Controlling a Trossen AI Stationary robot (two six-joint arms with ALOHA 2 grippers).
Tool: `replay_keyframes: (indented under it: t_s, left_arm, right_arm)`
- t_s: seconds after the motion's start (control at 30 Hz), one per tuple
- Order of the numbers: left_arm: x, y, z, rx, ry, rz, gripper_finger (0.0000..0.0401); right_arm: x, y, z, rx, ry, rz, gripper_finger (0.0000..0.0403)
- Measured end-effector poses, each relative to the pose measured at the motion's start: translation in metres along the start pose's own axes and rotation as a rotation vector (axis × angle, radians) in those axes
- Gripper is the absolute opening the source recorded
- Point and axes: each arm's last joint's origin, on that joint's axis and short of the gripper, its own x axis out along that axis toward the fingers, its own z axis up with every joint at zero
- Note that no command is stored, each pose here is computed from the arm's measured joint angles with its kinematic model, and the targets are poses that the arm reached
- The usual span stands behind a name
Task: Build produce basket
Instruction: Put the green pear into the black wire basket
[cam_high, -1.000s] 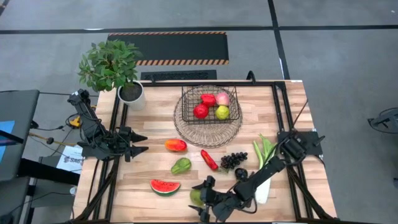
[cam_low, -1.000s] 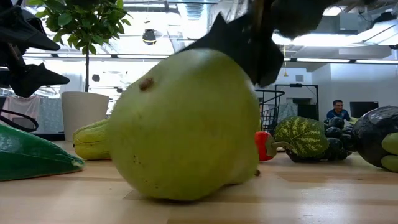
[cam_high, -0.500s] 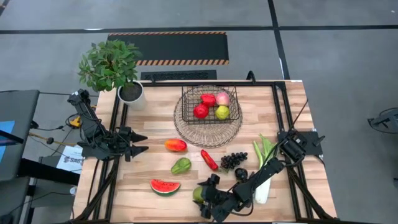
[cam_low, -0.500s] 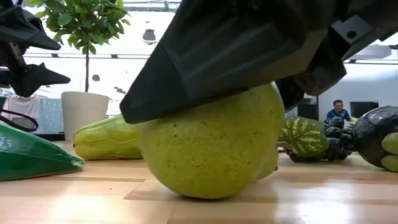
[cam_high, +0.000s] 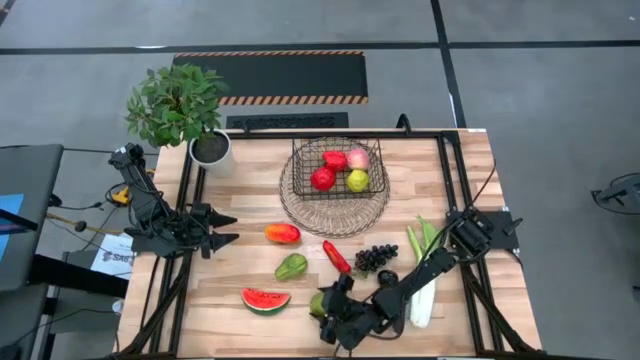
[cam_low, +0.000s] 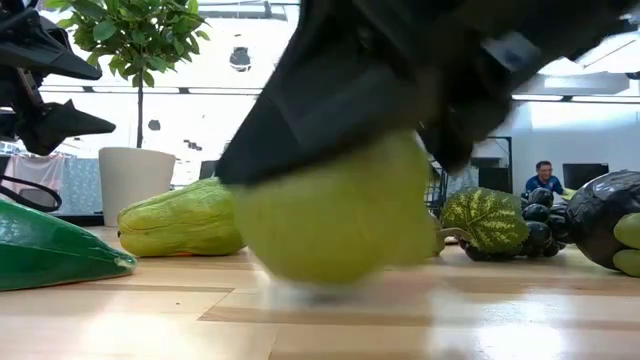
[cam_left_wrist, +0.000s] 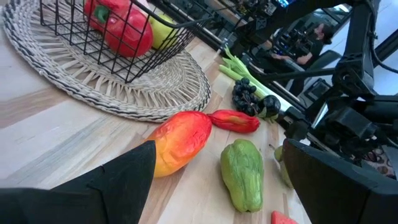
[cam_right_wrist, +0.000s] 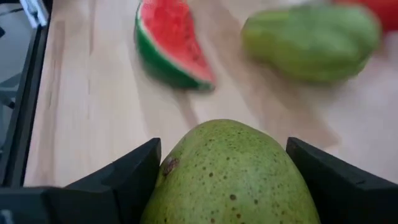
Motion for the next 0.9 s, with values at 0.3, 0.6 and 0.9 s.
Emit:
replay_keyframes:
  t_s: [0.3,0.6,0.9]
  left_arm:
    - [0.0,0.0,0.001,-0.006,-0.034,0.018,0.0334]
    - [0.0,0.001,0.002,-0.019,-0.064,0.033,0.0334]
    - [0.0,0.002,0.003,0.01,-0.109,0.06,0.0334]
  right_arm:
    - [-0.017,-0.038,0.1,-0.08,-0.143,-0.055,0.0329]
    - [-0.046,-0.146,0.217,-0.143,-0.284,-0.331,0.0336]
    - [0.016,-0.258,0.241,-0.067,-0.188,-0.294,0.0339]
